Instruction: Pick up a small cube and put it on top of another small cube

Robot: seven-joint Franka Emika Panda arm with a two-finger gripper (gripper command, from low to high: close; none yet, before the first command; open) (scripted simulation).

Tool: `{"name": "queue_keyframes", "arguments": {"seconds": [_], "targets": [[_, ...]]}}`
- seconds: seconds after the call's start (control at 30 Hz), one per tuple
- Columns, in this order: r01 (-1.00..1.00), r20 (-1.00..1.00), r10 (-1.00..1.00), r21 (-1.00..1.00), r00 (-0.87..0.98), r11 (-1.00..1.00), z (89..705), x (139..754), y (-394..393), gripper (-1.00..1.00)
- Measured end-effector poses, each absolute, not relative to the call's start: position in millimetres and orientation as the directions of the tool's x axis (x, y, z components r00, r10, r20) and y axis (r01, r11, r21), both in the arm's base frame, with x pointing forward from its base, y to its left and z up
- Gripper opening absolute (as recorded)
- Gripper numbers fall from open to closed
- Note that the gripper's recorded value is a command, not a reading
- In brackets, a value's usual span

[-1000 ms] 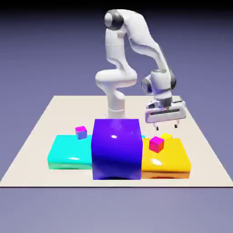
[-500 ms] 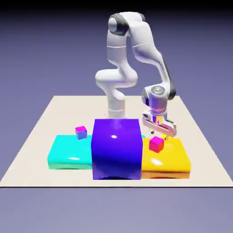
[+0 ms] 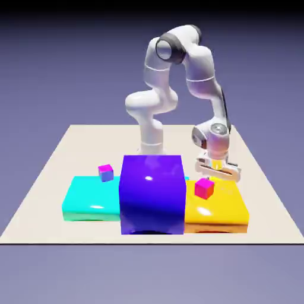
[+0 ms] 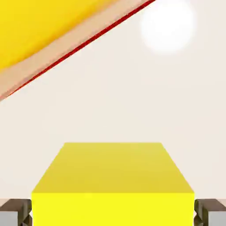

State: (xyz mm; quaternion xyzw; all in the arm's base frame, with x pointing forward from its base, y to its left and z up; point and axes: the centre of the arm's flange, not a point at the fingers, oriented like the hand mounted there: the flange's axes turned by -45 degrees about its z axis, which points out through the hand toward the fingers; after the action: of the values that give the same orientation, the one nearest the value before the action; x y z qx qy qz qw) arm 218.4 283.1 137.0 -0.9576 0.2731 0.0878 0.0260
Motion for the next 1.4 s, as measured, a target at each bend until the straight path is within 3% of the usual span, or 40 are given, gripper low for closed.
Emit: {"name": "queue_keyframes", "arguments": {"seconds": [0.3, 0.73, 1.2, 1.4], "targets": [[-0.525, -0.181, -0.516, -0.001, 0.837, -0.851, 197.2, 223.5, 278.6, -1.0], [-0.539, -0.179, -0.533, 0.018, 0.827, -0.842, 247.8, 232.5, 201.9, -1.0], [-0.595, -0.182, -0.585, 0.0, 0.79, -0.804, 254.1, 225.3, 118.5, -1.0], [-0.598, -0.179, -0.588, -0.002, 0.789, -0.801, 219.9, 224.6, 118.1, -1.0]]}}
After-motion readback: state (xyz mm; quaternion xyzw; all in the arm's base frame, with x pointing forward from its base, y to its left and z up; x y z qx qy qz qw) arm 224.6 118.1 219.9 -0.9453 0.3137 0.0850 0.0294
